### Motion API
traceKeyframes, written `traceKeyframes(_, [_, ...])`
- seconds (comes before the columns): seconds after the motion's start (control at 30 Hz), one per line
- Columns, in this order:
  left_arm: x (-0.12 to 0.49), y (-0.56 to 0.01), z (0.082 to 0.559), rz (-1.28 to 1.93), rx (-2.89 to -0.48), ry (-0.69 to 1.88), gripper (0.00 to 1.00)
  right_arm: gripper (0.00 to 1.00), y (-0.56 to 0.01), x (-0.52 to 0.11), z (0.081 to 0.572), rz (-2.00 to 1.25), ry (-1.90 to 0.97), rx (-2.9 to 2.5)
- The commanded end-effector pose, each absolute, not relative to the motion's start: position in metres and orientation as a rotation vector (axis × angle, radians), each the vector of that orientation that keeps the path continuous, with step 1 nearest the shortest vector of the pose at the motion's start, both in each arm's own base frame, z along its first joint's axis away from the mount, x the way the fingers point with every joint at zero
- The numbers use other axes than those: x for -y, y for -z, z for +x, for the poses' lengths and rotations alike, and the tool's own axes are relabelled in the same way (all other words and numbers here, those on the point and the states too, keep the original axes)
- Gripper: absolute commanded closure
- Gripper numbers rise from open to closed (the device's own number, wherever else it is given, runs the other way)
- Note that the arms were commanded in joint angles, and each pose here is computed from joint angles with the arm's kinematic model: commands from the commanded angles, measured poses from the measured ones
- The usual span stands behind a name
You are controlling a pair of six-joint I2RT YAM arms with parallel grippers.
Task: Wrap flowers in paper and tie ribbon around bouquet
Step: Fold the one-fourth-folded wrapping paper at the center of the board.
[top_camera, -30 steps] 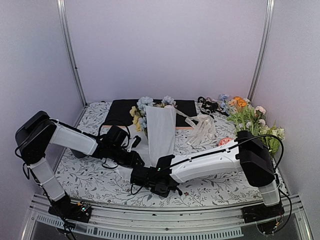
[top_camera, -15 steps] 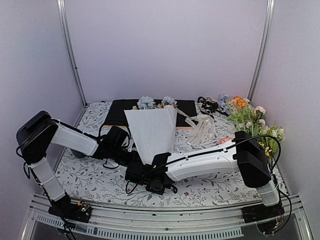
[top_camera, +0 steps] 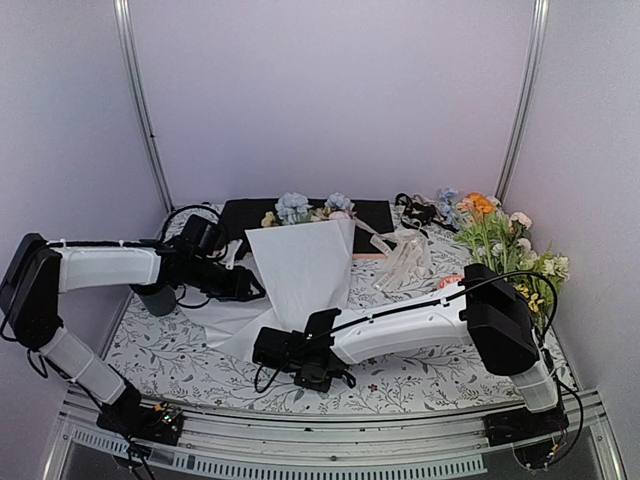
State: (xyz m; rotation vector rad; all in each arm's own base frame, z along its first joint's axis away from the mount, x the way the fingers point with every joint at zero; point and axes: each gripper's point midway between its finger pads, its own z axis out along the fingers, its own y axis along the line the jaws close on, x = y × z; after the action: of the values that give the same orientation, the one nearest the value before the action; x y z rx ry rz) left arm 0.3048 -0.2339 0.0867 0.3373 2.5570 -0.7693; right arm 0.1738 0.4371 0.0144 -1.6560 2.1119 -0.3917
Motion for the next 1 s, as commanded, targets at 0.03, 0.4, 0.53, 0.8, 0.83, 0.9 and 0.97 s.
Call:
traceKeyframes(0.03, [0.187, -0.125, 0.316, 0.202, -2.475, 0.685, 0.54, 1.00, 0.035, -0.405, 0.149, -1.794, 0.410, -2.254])
traceKeyframes(0.4, [0.221, -0.186, 0.273, 0.233, -2.172, 1.128, 0.32, 1.00, 0.036, -0.404, 0.153, -1.781, 0.418, -2.254])
traceKeyframes(0.53, [0.240, -0.165, 0.259, 0.300, -2.241, 1.192, 0.24, 1.00, 0.036, -0.405, 0.154, -1.782, 0.418, -2.251])
traceKeyframes(0.8, [0.268, -0.169, 0.271, 0.341, -2.178, 1.238, 0.20, 1.00, 0.038, -0.404, 0.154, -1.777, 0.431, -2.253])
traceKeyframes(0.83, [0.270, -0.159, 0.275, 0.330, -2.213, 1.230, 0.22, 1.00, 0.038, -0.403, 0.155, -1.777, 0.436, -2.252])
traceKeyframes(0.9, [0.273, -0.143, 0.281, 0.313, -2.268, 1.215, 0.25, 1.00, 0.037, -0.402, 0.155, -1.776, 0.441, -2.251])
traceKeyframes(0.97, [0.277, -0.138, 0.285, 0.317, -2.278, 1.223, 0.31, 1.00, 0.037, -0.403, 0.155, -1.774, 0.435, -2.253])
